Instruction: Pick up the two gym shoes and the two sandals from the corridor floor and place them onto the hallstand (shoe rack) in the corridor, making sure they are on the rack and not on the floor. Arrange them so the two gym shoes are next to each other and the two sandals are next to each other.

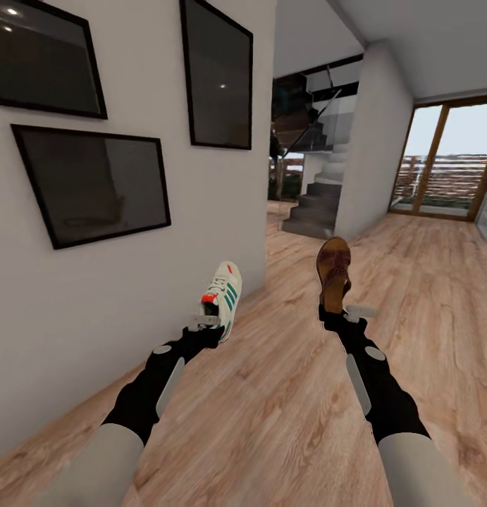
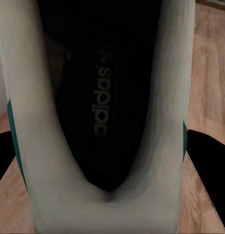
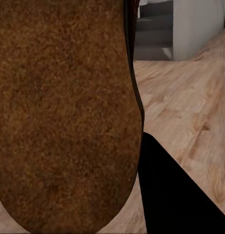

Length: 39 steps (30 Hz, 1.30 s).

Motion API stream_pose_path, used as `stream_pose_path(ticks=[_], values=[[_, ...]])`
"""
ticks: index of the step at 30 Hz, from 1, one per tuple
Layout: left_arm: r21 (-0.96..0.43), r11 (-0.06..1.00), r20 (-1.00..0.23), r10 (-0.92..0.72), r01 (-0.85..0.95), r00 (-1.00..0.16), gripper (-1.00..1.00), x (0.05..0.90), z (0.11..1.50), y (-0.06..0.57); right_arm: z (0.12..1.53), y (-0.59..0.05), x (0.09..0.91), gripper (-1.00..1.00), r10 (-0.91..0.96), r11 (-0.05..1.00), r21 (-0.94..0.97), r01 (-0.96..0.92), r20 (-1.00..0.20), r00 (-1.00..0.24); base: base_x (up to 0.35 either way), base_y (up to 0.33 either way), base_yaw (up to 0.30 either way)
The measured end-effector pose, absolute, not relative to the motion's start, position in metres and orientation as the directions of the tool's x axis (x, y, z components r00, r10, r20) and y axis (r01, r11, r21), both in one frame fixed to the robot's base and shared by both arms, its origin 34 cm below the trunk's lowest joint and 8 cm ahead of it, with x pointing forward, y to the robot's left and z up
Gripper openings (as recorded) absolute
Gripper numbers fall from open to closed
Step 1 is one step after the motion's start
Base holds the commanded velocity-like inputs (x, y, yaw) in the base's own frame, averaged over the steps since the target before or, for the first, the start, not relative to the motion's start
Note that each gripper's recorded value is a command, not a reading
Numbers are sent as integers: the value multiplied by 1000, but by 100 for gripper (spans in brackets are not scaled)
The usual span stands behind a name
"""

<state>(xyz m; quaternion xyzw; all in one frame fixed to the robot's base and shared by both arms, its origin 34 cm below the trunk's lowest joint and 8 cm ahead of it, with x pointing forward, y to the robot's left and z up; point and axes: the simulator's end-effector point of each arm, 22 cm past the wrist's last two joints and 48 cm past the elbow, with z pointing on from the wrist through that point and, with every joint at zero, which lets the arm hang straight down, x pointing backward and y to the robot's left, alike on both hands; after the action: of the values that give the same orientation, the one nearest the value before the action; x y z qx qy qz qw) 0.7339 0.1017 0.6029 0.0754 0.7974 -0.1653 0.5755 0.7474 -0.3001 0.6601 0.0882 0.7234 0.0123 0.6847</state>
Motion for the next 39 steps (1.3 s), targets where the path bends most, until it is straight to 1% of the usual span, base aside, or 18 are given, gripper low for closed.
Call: stream_pose_path(ticks=[7, 17, 39], values=[[-177, 934, -943, -70, 310, -326, -100, 734, 603, 102, 660, -300, 747, -100, 145, 984, 139, 111, -988, -47, 346, 0, -279], [-177, 934, -943, -70, 310, -326, -100, 734, 603, 102, 660, -300, 747, -100, 144, 984, 138, 111, -988, -47, 347, 0, -72], [-178, 934, -943, -71, 310, -326, -100, 734, 603, 102, 660, -301, 747, -100, 146, 984, 140, 114, -988, -47, 347, 0, -293]])
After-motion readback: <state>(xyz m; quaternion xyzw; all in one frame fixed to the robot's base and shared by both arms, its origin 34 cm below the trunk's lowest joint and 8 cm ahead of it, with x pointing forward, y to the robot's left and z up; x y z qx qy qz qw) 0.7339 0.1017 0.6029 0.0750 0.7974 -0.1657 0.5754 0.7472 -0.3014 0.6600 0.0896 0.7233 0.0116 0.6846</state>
